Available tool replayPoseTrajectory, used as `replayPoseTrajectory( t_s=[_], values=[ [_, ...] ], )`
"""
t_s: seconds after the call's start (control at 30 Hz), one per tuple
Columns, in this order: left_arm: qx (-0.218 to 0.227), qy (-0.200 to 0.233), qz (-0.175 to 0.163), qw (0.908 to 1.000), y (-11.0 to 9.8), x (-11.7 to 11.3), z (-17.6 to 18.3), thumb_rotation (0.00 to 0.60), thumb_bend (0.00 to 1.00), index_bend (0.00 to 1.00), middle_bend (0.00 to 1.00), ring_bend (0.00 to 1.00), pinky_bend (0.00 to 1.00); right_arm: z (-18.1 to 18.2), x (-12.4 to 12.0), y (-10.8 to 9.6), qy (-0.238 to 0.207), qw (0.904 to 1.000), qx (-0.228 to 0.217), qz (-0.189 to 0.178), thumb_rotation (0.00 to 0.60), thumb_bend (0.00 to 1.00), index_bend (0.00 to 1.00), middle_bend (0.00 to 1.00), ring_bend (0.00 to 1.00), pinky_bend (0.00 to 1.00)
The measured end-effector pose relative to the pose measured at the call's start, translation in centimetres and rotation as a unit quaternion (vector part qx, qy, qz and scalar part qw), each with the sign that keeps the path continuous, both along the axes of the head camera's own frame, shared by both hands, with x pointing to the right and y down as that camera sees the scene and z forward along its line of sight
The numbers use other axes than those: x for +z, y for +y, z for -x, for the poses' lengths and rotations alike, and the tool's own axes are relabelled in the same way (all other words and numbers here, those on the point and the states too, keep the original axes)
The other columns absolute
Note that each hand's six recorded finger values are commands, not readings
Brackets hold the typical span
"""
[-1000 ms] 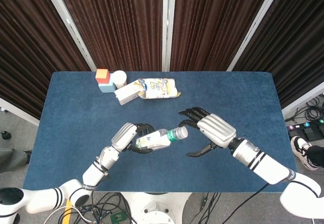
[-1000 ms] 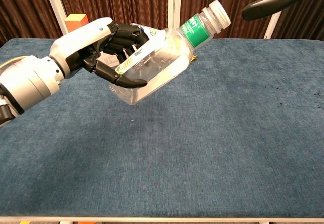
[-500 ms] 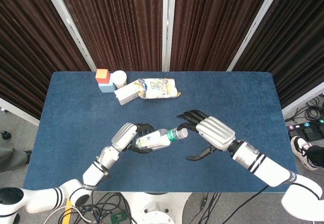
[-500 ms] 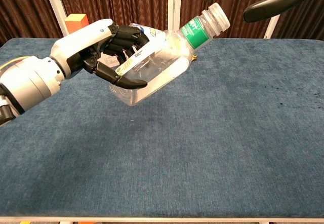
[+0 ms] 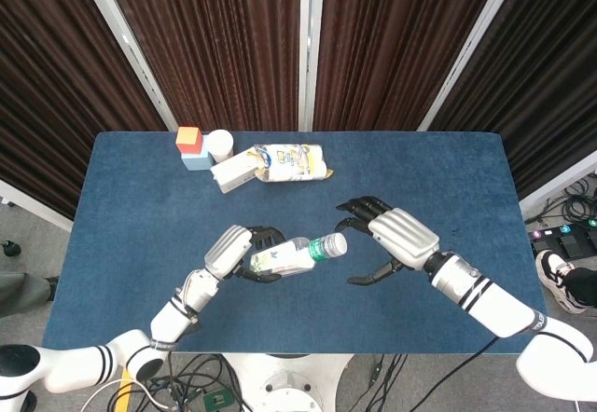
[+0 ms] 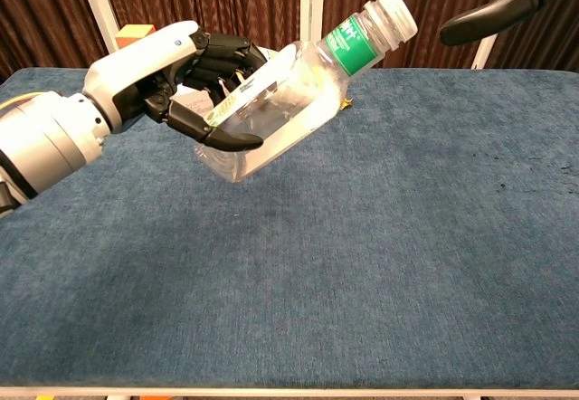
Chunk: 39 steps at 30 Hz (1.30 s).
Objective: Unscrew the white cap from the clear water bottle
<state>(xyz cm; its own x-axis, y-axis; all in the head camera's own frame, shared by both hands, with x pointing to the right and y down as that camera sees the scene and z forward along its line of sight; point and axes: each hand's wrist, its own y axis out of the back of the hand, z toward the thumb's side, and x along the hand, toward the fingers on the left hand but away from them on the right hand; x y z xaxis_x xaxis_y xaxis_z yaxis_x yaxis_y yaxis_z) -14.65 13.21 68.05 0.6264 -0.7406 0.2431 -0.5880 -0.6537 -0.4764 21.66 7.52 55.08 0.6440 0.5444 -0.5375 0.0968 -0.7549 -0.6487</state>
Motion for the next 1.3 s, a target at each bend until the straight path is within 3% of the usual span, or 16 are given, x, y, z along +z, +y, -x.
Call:
replayPoseTrajectory(
  t_s=[0.6, 0.93, 1.0, 1.1, 1.17, 1.3],
  values=[
    [-0.001, -0.003, 0.004, 1.0, 0.0, 0.3, 0.0, 0.6, 0.4, 0.59, 0.58, 0.49, 0.57, 0.8, -0.8, 0.6, -0.016, 0.9997, -0.018, -0.009, 0.329, 0.0, 0.25, 0.07, 0.0, 0.0],
    [-0.006, 0.014, 0.009, 0.9998, 0.1, -0.1, -0.1, 0.6, 0.4, 0.59, 0.58, 0.49, 0.57, 0.6, -0.9, 0.1, -0.025, 0.9995, -0.003, -0.021, 0.333, 0.0, 0.25, 0.08, 0.0, 0.0],
    [-0.008, 0.02, 0.013, 0.9997, 0.1, -0.2, -0.1, 0.6, 0.4, 0.59, 0.58, 0.49, 0.57, 0.6, -1.1, -0.2, -0.033, 0.999, 0.002, -0.03, 0.379, 0.01, 0.25, 0.09, 0.0, 0.0],
    [-0.012, 0.032, 0.022, 0.9992, 0.2, -0.4, -0.2, 0.6, 0.4, 0.59, 0.58, 0.49, 0.57, 0.8, -1.4, -0.7, -0.046, 0.9973, 0.011, -0.056, 0.54, 0.08, 0.25, 0.1, 0.0, 0.0],
    [-0.013, 0.036, 0.025, 0.9989, 0.2, -0.5, -0.2, 0.6, 0.4, 0.59, 0.58, 0.49, 0.57, 1.0, -1.5, -1.0, -0.057, 0.9956, 0.018, -0.073, 0.575, 0.12, 0.25, 0.11, 0.0, 0.0],
    [-0.013, 0.037, 0.025, 0.9989, 0.1, -0.6, -0.2, 0.6, 0.4, 0.59, 0.58, 0.49, 0.57, 1.2, -1.3, -1.3, -0.061, 0.9939, 0.019, -0.09, 0.589, 0.16, 0.26, 0.12, 0.0, 0.0]
  ],
)
